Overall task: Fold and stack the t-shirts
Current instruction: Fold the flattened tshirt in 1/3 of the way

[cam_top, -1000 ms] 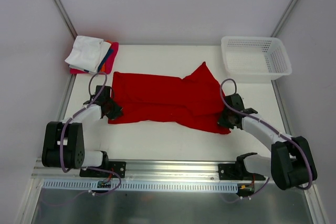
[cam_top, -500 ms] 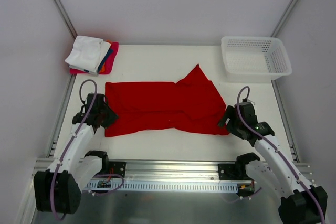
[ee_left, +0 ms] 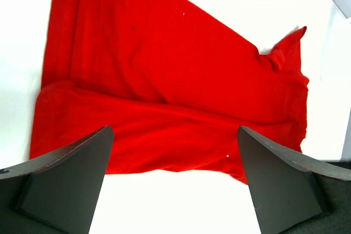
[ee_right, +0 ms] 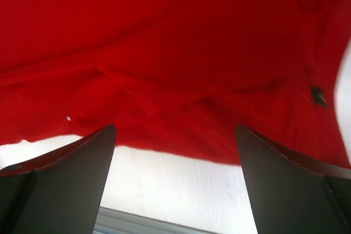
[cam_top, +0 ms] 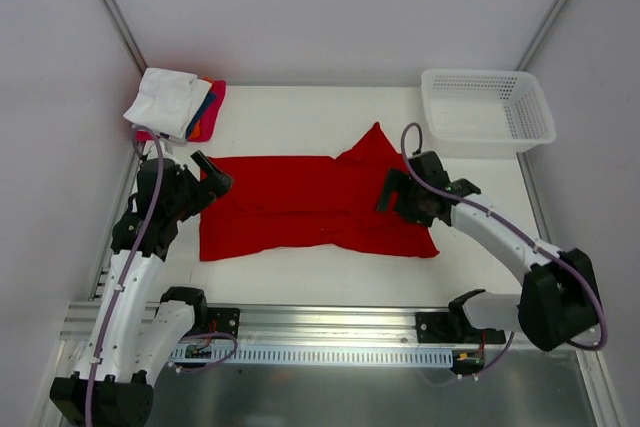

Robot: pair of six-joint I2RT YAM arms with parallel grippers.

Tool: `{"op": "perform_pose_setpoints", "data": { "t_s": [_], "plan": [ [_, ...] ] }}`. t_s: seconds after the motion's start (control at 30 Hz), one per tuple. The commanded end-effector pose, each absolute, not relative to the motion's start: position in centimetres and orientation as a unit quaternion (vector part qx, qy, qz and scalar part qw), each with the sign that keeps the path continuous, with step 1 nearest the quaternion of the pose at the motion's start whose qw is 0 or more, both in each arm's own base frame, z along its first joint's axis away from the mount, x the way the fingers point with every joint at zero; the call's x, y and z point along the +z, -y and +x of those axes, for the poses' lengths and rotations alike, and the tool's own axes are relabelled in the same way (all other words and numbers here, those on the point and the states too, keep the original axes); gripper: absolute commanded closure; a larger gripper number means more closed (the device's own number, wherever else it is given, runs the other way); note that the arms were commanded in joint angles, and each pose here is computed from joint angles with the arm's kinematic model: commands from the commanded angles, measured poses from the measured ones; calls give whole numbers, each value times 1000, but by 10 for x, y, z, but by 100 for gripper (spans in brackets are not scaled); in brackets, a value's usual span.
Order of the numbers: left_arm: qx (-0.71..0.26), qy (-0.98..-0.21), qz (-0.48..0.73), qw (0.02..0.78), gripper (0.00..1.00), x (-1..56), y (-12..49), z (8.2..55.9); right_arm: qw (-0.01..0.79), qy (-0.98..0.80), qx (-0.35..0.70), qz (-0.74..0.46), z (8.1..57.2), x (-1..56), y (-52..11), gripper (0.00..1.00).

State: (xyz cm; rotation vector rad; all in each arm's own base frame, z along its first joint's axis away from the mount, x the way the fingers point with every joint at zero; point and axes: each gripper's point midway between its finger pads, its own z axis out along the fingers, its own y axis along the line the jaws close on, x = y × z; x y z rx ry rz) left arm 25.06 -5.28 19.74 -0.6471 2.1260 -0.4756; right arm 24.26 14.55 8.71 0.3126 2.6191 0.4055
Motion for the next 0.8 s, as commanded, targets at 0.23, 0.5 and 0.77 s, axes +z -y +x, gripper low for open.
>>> {"op": "perform_pose_setpoints", "data": {
  "t_s": [0.23,0.5,0.77],
  "plan": [
    [-167,-858,-203,441,2,196,48,233,234,-955,156,94,285,80,-193,8],
    [-158,-865,-203,430,3,185,47,233,242,-956,121,114,275,66,-175,8],
    [-148,-863,-212,434,1,182,43,244,255,-963,68,56,320,84,-167,7]
  ]
}}
